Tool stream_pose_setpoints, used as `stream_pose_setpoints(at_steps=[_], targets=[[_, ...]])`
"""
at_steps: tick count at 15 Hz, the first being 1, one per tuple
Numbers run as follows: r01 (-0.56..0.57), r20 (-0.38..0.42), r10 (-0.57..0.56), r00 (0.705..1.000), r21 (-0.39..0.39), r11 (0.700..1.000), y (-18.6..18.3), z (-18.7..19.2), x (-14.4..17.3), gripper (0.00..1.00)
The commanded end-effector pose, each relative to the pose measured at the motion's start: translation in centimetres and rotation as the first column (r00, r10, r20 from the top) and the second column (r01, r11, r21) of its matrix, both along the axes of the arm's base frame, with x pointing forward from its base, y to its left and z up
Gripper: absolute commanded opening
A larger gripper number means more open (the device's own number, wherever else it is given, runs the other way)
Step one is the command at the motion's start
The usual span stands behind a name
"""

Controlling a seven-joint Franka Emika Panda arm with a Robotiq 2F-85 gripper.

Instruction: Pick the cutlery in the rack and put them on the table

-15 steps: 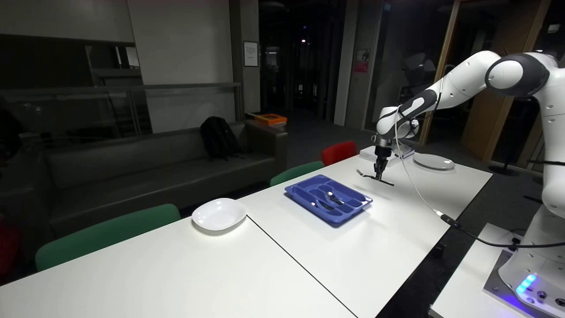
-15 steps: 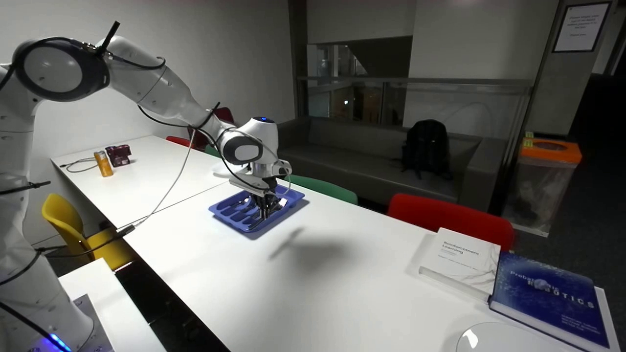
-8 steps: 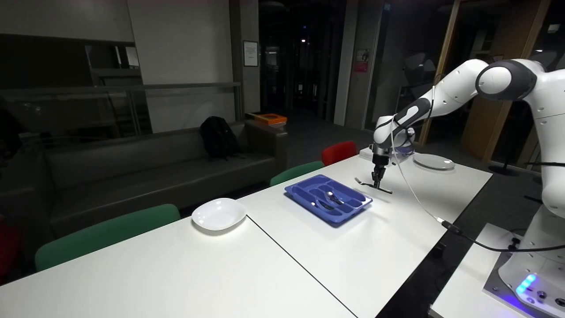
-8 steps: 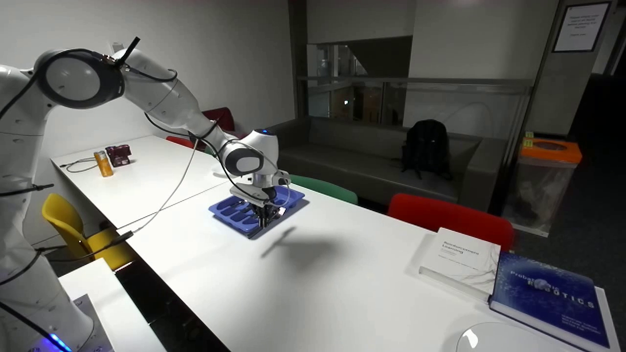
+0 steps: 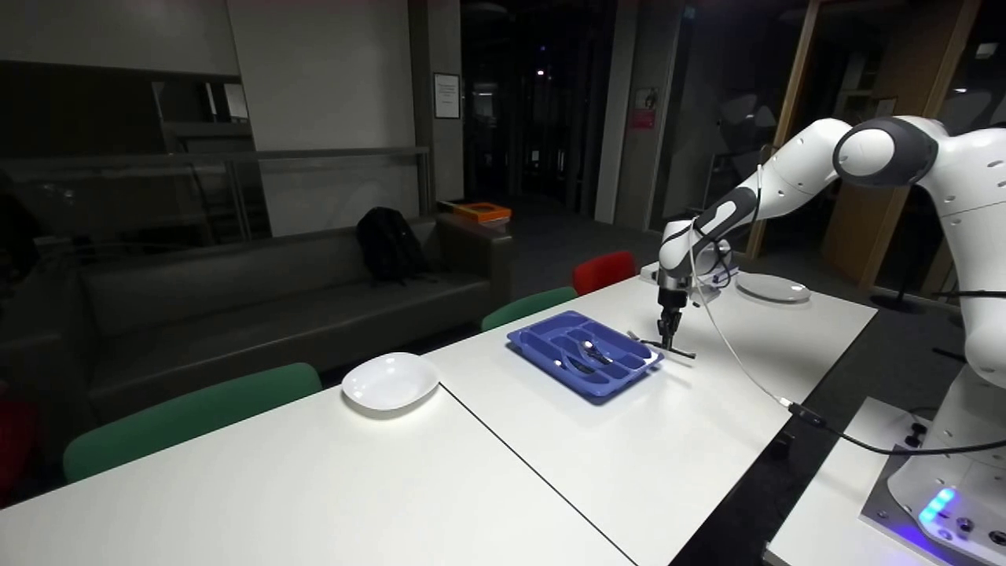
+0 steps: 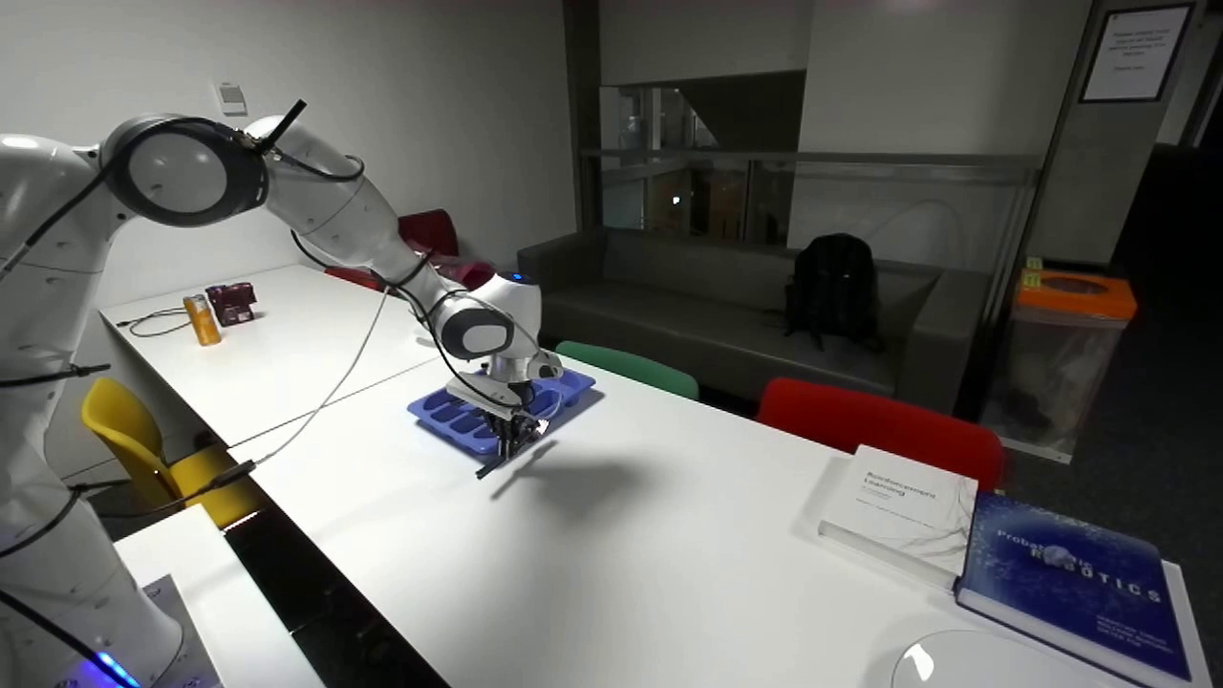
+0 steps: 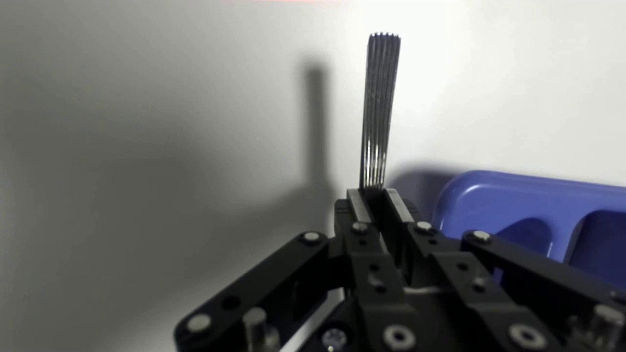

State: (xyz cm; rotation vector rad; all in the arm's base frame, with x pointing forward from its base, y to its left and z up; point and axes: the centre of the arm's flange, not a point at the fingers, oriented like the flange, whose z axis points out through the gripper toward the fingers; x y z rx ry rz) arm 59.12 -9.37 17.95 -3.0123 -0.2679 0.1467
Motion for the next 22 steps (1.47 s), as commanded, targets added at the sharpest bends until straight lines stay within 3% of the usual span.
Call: stream_pose_setpoints(at_steps=[1, 7, 22], targets=[[0.041, 0.02, -0.041, 0.999, 0.003, 0.999, -0.7, -0.1, 0.4, 0.03], [0.126, 0.057, -0.124, 0.991, -0.032, 0.992, -2.2, 0.1, 0.6, 0.03], [0.147, 0.05, -0.144, 0.988, -0.051, 0.988, -5.6, 0.1, 0.7, 0.03]])
